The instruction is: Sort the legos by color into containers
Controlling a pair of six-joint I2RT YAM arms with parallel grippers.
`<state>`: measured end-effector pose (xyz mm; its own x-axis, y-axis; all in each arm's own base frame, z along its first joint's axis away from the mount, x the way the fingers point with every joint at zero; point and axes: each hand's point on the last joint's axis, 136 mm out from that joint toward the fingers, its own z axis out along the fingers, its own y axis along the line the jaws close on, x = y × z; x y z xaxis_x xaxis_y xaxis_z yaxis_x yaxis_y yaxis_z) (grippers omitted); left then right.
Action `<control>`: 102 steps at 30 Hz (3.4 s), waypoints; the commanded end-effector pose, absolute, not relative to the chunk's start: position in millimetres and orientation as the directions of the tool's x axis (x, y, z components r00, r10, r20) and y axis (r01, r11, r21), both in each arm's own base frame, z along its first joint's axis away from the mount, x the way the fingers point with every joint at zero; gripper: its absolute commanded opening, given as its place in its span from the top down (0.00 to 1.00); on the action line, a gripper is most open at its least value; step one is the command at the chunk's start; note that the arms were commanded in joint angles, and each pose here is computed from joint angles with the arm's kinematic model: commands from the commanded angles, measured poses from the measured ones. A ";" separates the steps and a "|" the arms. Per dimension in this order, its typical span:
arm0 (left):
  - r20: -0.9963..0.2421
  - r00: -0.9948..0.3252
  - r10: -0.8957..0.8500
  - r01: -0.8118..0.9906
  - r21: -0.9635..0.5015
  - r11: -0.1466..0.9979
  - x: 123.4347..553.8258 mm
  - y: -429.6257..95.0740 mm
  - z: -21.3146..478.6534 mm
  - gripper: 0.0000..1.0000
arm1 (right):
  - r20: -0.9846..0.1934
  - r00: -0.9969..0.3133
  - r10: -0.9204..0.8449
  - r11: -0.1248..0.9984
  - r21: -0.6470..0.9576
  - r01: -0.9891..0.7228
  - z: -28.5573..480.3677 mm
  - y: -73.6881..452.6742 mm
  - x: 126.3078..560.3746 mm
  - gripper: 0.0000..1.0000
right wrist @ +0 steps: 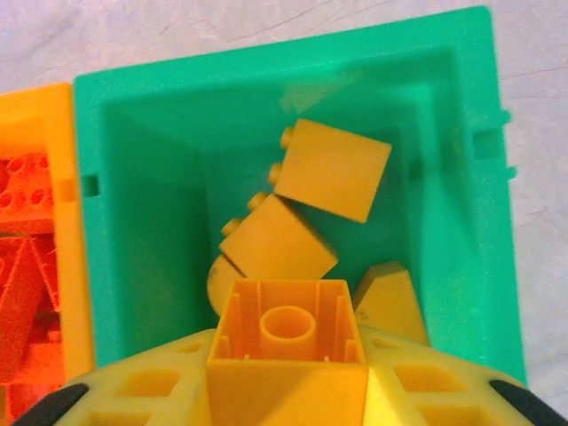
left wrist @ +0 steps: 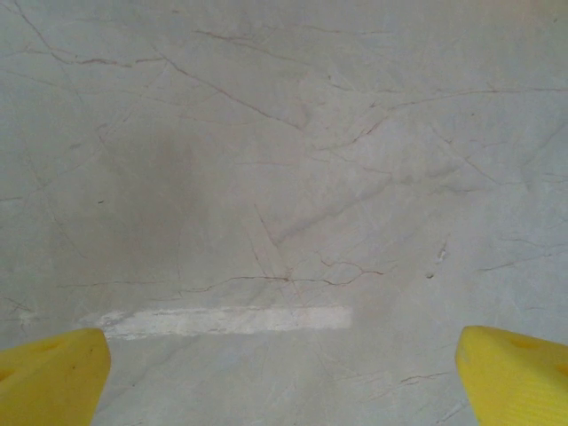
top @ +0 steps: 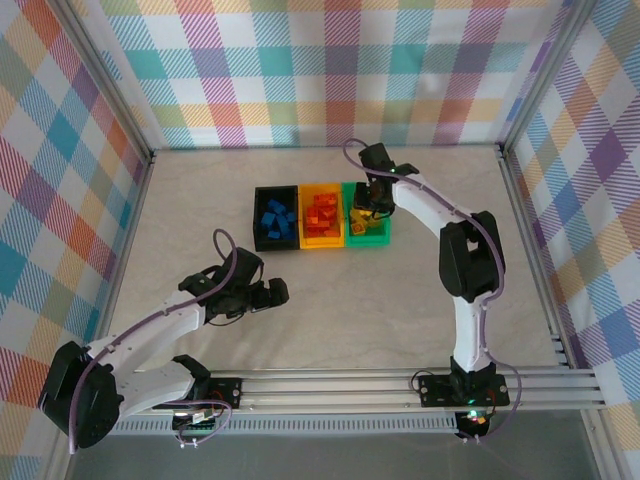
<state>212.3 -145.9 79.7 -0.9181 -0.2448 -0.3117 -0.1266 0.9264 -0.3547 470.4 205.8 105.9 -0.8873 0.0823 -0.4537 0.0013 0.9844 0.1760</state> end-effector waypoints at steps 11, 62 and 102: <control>-0.408 -0.872 -0.270 -0.142 -0.318 0.938 228.9 -131.9 118.2 0.00 | -0.574 -0.805 0.153 0.961 0.275 -0.013 181.0 196.7 454.6 0.20; -0.917 -0.389 -0.085 -0.099 -0.050 0.994 396.7 -3.6 79.9 0.00 | -0.796 -0.544 0.265 0.962 0.254 0.096 172.5 92.0 345.0 0.00; -0.918 -0.388 -0.083 -0.108 -0.044 0.993 396.0 -3.2 80.0 0.00 | -0.940 -0.340 0.038 0.999 0.029 0.031 93.1 10.1 395.0 0.00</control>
